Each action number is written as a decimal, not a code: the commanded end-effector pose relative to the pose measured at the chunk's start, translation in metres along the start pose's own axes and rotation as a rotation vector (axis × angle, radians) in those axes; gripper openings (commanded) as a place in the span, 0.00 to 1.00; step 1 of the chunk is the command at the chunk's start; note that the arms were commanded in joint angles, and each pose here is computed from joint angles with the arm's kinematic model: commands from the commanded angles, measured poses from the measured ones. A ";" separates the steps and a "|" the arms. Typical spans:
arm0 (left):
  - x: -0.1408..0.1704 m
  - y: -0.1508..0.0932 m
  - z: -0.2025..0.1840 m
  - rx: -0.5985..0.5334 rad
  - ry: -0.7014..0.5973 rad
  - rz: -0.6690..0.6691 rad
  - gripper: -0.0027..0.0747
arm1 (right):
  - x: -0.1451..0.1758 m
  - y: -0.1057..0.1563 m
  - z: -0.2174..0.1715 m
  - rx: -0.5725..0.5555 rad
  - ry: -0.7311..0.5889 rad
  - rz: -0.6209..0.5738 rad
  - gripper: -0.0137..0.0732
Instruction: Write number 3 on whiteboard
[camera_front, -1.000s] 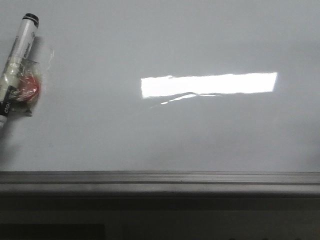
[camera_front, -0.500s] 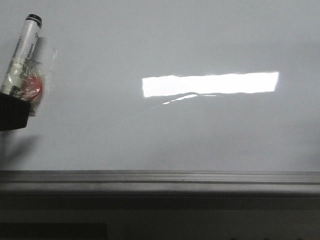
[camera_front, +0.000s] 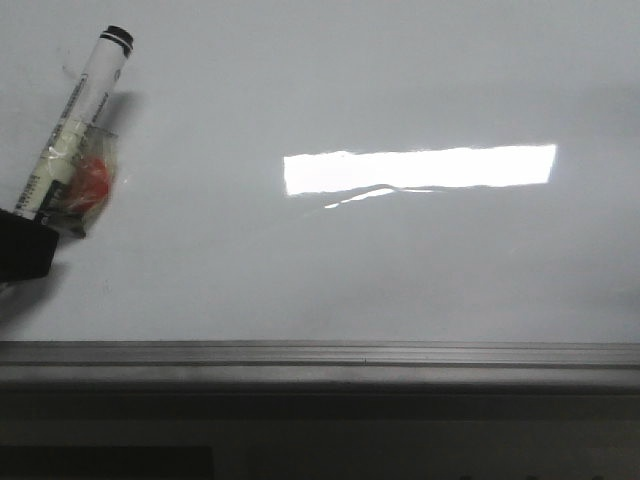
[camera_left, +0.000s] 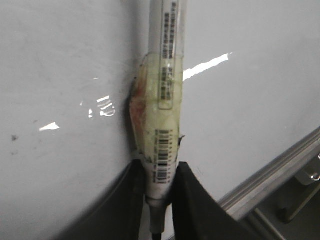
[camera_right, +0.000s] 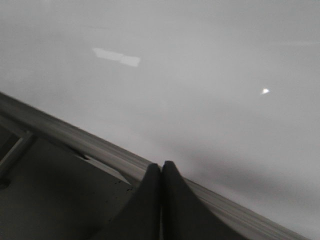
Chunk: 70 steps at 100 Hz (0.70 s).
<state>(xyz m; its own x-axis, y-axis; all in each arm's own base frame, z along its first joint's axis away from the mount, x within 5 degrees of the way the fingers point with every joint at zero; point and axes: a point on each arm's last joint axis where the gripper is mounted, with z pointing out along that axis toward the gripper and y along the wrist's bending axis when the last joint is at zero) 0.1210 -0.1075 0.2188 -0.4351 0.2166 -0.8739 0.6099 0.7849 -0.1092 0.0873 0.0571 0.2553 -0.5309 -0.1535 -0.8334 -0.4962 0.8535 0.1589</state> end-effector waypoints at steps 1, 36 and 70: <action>-0.010 -0.006 -0.005 0.028 -0.068 0.101 0.01 | -0.025 0.011 -0.002 -0.063 -0.085 -0.079 0.09; -0.012 -0.048 -0.025 0.267 -0.230 0.637 0.01 | -0.077 0.071 0.017 -0.334 -0.043 -0.287 0.58; -0.010 -0.056 -0.014 0.295 -0.233 0.672 0.01 | -0.101 0.111 0.036 -0.433 -0.080 -0.335 0.57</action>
<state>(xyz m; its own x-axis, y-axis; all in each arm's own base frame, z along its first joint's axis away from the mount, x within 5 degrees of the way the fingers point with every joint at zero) 0.0799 -0.1371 0.2259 0.1706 0.5217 -0.8359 0.8730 0.3133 0.3737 0.1066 0.1753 0.3178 -0.3169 -0.4165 -0.8521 -0.8712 0.4830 0.0879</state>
